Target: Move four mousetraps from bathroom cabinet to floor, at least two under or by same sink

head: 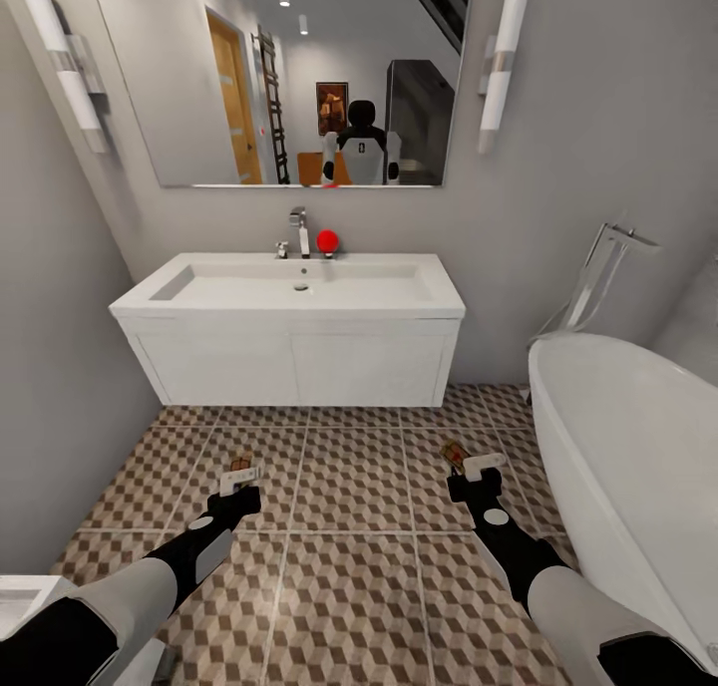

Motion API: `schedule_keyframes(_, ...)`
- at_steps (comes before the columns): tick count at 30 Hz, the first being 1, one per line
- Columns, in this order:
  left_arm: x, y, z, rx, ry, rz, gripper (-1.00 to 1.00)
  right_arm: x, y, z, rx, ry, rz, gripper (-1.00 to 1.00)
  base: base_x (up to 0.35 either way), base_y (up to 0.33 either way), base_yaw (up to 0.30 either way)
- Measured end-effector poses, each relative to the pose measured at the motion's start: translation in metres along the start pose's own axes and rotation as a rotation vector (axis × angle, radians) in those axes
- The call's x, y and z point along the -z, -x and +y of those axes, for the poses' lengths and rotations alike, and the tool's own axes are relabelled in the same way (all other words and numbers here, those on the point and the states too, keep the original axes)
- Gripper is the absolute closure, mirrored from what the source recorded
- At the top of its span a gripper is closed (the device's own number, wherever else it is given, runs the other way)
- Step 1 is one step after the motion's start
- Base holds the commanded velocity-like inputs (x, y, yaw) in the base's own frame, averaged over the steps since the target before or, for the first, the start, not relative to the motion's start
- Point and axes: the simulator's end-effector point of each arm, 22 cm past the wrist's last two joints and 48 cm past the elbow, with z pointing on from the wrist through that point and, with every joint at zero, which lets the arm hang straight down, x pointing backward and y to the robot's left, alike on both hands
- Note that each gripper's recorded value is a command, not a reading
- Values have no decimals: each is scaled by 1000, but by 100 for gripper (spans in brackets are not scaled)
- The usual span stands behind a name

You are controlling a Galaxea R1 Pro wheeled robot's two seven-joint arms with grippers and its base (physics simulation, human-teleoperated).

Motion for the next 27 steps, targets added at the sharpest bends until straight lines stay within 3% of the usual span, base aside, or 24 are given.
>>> schedule_keyframes(27, 1, -2, -16, 5, -20, 1, 100, 0, 3, 0, 0, 0, -10, 100, -4, 0, 0)
